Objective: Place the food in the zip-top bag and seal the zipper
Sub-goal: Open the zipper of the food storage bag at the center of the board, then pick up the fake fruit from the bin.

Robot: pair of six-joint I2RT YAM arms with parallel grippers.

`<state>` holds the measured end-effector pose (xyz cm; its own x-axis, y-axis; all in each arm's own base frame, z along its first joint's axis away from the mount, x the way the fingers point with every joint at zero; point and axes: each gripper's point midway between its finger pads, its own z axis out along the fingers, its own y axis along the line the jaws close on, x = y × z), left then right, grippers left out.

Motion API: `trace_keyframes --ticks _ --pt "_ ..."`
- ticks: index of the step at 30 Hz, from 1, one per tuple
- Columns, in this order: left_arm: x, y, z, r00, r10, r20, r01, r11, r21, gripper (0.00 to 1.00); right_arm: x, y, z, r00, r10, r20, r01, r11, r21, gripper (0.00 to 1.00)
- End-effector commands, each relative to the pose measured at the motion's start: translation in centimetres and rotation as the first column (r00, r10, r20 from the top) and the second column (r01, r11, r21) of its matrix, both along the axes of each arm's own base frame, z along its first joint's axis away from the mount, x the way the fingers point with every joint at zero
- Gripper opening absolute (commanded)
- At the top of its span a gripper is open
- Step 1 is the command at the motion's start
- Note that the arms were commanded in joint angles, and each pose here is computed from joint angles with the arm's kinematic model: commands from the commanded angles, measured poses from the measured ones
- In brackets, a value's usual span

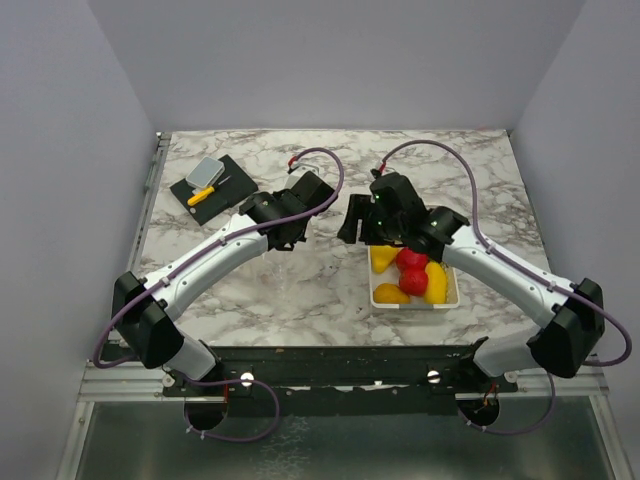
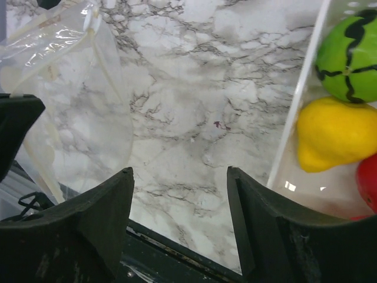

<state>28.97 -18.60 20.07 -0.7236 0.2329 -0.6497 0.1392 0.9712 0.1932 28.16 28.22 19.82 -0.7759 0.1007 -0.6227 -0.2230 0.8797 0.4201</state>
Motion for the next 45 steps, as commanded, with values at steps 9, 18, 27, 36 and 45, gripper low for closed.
trace_keyframes --ticks 9,18,27,36,45 --pt "0.6 -0.5 0.7 1.0 -0.013 0.024 0.013 1.0 -0.018 0.0 -3.6 -9.6 -2.8 0.978 -0.208 -0.014 0.196 0.943 -0.27 0.75" --pt "0.6 -0.8 0.7 0.999 -0.024 0.023 0.025 0.999 -0.031 0.0 -6.2 -15.4 -3.9 0.925 -0.38 -0.007 0.344 0.844 -0.41 0.83" --pt "0.5 -0.9 0.5 0.999 -0.037 0.021 0.037 0.999 -0.034 0.0 -8.0 -17.0 -6.7 0.878 -0.476 -0.05 0.412 0.804 -0.428 0.97" --pt "0.4 -0.9 0.5 0.999 -0.044 0.02 0.044 0.998 -0.041 0.0 -7.3 -16.5 -9.1 0.86 -0.501 -0.1 0.426 0.811 -0.401 1.0" --pt "0.3 -0.9 0.2 0.999 -0.045 0.018 0.045 0.998 -0.038 0.0 -6.2 -15.5 -10.5 0.858 -0.493 -0.147 0.424 0.839 -0.34 0.96"
